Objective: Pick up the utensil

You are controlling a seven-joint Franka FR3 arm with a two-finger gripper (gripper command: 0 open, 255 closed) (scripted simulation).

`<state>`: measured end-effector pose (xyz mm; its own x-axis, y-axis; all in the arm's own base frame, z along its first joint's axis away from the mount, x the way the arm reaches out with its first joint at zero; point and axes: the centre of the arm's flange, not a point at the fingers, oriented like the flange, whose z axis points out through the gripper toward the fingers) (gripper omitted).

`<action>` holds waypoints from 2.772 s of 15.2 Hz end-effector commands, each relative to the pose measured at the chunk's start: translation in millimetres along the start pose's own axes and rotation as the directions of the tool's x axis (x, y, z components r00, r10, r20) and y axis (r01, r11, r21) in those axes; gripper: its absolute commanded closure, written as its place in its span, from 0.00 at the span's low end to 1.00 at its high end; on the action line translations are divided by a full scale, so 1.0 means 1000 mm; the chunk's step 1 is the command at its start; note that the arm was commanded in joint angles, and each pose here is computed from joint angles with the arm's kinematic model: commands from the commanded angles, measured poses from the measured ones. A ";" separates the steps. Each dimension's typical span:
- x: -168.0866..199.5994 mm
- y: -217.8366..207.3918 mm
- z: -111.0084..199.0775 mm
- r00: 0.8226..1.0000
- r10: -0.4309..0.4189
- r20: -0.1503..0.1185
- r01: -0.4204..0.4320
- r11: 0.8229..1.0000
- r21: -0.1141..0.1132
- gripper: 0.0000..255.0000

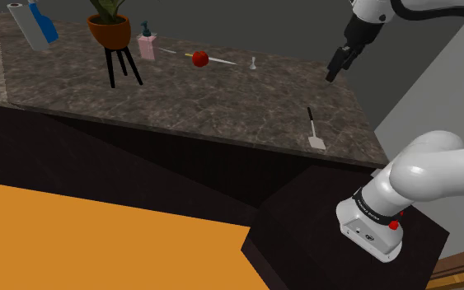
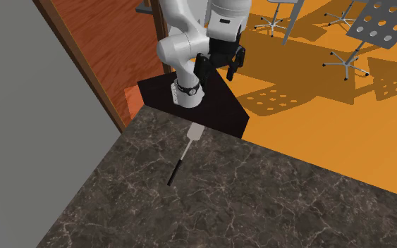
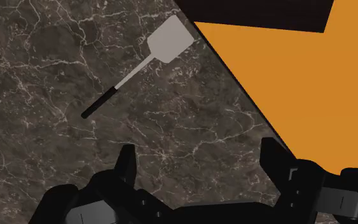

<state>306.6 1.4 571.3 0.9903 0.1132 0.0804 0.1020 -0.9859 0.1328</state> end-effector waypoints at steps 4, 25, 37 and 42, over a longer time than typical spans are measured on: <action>0.009 0.015 0.036 0.992 0.123 0.010 -0.123 0.992 0.007 0.00; 0.009 0.117 0.278 0.608 0.789 0.088 -0.793 0.609 0.018 0.00; 0.007 0.113 0.313 0.608 0.789 0.088 -0.793 0.609 0.018 1.00; 0.007 0.113 0.313 0.608 0.789 0.088 -0.793 0.609 0.018 1.00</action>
<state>354.6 -147.3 278.0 0.6908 -0.7200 0.0665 -0.7215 -0.6924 -0.0006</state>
